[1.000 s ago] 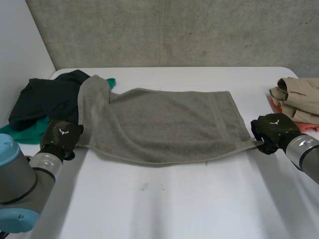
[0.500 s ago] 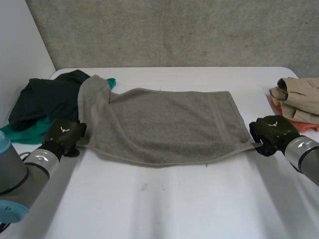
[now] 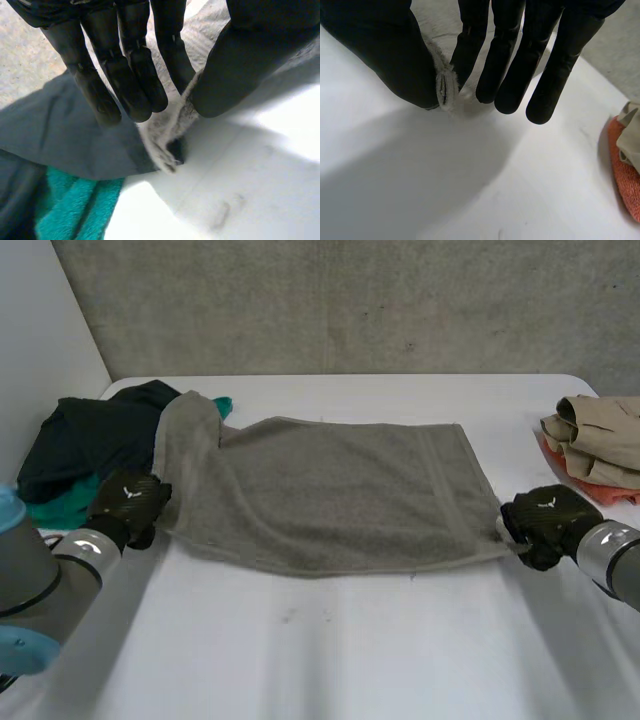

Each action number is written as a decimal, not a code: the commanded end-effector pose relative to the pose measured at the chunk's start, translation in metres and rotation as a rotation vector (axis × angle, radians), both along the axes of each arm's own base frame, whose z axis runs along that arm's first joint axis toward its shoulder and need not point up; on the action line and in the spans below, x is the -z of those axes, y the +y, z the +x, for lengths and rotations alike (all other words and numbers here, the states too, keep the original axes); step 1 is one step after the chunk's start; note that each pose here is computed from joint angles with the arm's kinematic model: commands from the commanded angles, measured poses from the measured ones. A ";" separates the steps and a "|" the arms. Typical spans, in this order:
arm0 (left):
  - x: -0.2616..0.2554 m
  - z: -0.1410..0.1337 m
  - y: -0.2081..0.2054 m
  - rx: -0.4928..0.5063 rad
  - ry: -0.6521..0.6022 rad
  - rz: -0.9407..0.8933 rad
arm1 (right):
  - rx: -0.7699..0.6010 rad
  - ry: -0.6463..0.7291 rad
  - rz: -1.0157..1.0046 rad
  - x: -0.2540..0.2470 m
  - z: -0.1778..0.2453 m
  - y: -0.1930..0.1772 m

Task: Fold the laundry.

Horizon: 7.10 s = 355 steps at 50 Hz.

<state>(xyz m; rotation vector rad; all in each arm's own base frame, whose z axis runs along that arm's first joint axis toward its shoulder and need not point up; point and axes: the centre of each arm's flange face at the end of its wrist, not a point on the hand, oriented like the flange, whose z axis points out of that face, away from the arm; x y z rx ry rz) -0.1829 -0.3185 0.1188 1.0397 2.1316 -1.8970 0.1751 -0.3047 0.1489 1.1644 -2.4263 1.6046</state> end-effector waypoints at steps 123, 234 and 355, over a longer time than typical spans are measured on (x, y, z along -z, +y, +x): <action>-0.089 -0.066 0.063 -0.060 0.300 -0.207 | 0.345 0.237 -0.212 -0.007 -0.128 -0.068; -0.019 -0.125 0.124 0.128 0.110 0.100 | -0.208 -0.185 0.005 0.021 0.082 0.039; -0.048 -0.202 0.100 0.180 0.285 0.185 | 0.022 -0.415 0.040 -0.056 0.119 0.028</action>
